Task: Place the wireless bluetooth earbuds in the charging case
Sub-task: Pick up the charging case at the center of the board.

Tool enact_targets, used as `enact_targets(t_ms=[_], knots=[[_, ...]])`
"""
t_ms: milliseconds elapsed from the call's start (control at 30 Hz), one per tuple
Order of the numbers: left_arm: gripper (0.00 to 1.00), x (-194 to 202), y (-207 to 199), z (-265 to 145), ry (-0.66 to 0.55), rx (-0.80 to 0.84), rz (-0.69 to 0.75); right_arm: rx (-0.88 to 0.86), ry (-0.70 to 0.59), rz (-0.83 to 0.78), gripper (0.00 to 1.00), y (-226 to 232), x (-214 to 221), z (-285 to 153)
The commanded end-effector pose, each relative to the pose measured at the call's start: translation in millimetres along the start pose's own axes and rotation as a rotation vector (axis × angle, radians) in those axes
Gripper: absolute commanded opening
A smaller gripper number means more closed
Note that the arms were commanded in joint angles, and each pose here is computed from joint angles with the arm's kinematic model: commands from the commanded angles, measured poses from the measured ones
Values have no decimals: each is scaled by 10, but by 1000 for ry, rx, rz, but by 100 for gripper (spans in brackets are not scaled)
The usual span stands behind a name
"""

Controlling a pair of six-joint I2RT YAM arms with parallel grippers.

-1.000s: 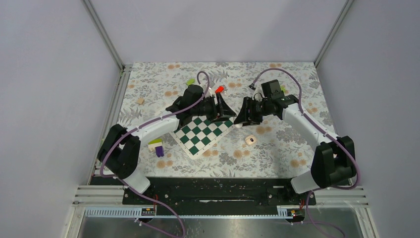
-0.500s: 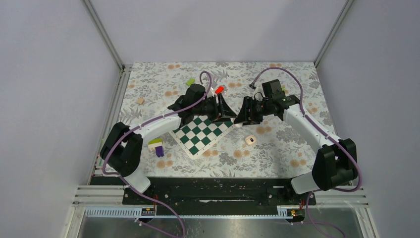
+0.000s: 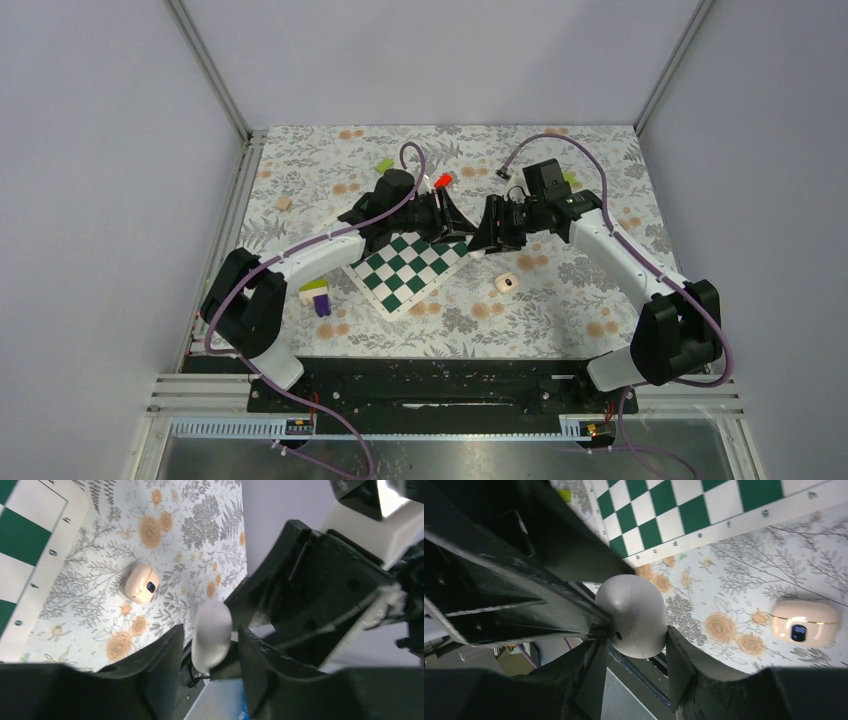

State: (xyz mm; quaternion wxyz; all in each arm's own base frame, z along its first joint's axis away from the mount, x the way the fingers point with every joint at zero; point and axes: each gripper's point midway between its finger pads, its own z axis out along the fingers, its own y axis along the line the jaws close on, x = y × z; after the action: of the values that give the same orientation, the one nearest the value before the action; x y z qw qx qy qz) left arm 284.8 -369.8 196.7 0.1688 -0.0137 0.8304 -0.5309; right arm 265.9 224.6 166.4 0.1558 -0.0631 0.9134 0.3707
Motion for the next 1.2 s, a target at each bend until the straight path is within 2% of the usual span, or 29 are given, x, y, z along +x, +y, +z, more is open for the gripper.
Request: enact_targets(t_ms=[0, 100, 167, 333, 467, 533, 600, 700, 867, 1000, 1067, 1167], knots=[[49, -133, -138, -31, -70, 14, 46, -132, -22, -94, 33, 466, -71, -146], [52, -143, -157, -28, -71, 21, 51, -133, -23, -100, 32, 493, -83, -161], [49, -140, -172, -20, -66, 27, 55, -135, -23, -103, 33, 511, -86, -168], [26, -122, -174, -5, -52, 33, 55, -130, -29, -106, 33, 530, -103, -178], [14, -124, -179, -15, -54, 35, 57, -114, -26, -94, 35, 497, -109, -154], [8, -116, -181, -18, -52, 36, 57, -102, -24, -81, 45, 471, -110, -137], [3, -110, -185, -17, -48, 38, 53, -80, -27, -77, 64, 436, -115, -138], [0, -110, -190, -16, -43, 36, 51, -29, -58, -97, 74, 395, -144, -217], [0, -125, -204, -9, -41, 39, 50, 12, -104, -133, 78, 403, -159, -378], [0, -135, -271, -11, -30, 80, 28, 31, -148, -140, 78, 345, -142, -408], [0, -156, -324, -29, -22, 125, -19, 46, -210, -115, 74, 285, -165, -406], [0, -209, -450, -87, -8, 243, -97, -105, -331, -95, 71, 511, -250, -434]])
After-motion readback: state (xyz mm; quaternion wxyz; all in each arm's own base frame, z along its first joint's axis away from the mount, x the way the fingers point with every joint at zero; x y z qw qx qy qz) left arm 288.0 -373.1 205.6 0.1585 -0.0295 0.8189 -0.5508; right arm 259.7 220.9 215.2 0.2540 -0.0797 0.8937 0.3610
